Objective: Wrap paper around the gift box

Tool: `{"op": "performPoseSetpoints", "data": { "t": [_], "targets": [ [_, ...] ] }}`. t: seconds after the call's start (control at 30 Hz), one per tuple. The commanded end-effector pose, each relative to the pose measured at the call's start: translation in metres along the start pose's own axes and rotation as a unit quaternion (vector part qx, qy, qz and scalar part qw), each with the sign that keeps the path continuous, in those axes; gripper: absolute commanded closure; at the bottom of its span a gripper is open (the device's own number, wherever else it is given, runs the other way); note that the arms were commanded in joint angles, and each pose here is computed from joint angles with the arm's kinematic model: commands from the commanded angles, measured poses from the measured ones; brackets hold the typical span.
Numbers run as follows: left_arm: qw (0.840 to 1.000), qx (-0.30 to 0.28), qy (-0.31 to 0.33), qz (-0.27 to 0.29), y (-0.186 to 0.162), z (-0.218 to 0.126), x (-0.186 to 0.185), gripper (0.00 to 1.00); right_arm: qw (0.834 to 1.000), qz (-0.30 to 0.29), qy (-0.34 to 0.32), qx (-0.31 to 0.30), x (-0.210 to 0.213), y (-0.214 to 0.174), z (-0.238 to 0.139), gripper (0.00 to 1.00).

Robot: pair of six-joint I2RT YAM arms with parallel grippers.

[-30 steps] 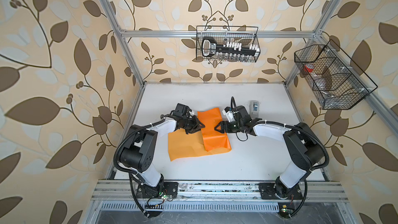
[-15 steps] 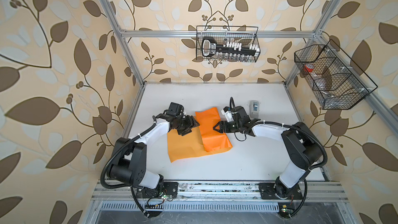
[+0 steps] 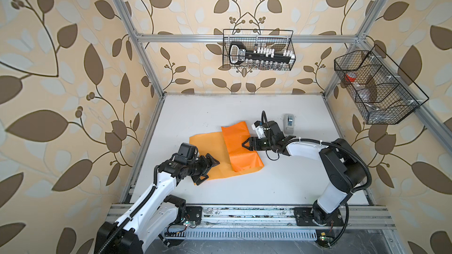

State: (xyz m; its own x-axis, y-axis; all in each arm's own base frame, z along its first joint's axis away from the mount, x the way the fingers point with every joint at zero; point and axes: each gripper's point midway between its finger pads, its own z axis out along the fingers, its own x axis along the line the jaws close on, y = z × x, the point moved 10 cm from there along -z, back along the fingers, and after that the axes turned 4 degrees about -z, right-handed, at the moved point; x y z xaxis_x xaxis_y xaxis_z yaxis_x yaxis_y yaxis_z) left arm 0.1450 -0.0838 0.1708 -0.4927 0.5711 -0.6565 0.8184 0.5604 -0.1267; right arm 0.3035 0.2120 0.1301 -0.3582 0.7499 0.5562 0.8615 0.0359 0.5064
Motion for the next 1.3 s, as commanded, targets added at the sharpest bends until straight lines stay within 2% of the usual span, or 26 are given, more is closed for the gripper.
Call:
{"op": "performPoseSetpoints", "data": {
  "t": [0.0,0.17,0.33,0.63,0.97,1.07,1.27],
  "targets": [
    [0.999,-0.010,0.023,-0.042,-0.017,-0.005,0.008,0.08,0.995,0.029,-0.079,0.051,-0.026,-0.032,0.008,0.26],
    [0.996,-0.031,0.047,-0.065,-0.025,0.012,0.033,0.10,0.995,0.034,-0.080,0.048,-0.026,-0.034,0.007,0.26],
    [0.990,-0.095,0.065,-0.075,-0.020,0.015,0.046,0.12,0.995,0.036,-0.081,0.049,-0.027,-0.035,0.006,0.26],
    [0.974,-0.193,0.051,-0.106,-0.009,0.025,0.071,0.14,0.995,0.040,-0.079,0.046,-0.028,-0.033,0.005,0.26],
    [0.952,-0.297,0.024,-0.070,0.006,0.009,0.049,0.12,0.995,0.043,-0.080,0.050,-0.031,-0.035,0.006,0.27],
    [0.951,-0.302,0.017,-0.058,0.010,0.009,0.039,0.10,0.995,0.044,-0.079,0.050,-0.031,-0.034,0.005,0.27],
    [0.960,-0.279,-0.006,-0.033,0.021,0.008,0.015,0.10,0.995,0.043,-0.078,0.050,-0.031,-0.034,0.005,0.27]
  ]
}}
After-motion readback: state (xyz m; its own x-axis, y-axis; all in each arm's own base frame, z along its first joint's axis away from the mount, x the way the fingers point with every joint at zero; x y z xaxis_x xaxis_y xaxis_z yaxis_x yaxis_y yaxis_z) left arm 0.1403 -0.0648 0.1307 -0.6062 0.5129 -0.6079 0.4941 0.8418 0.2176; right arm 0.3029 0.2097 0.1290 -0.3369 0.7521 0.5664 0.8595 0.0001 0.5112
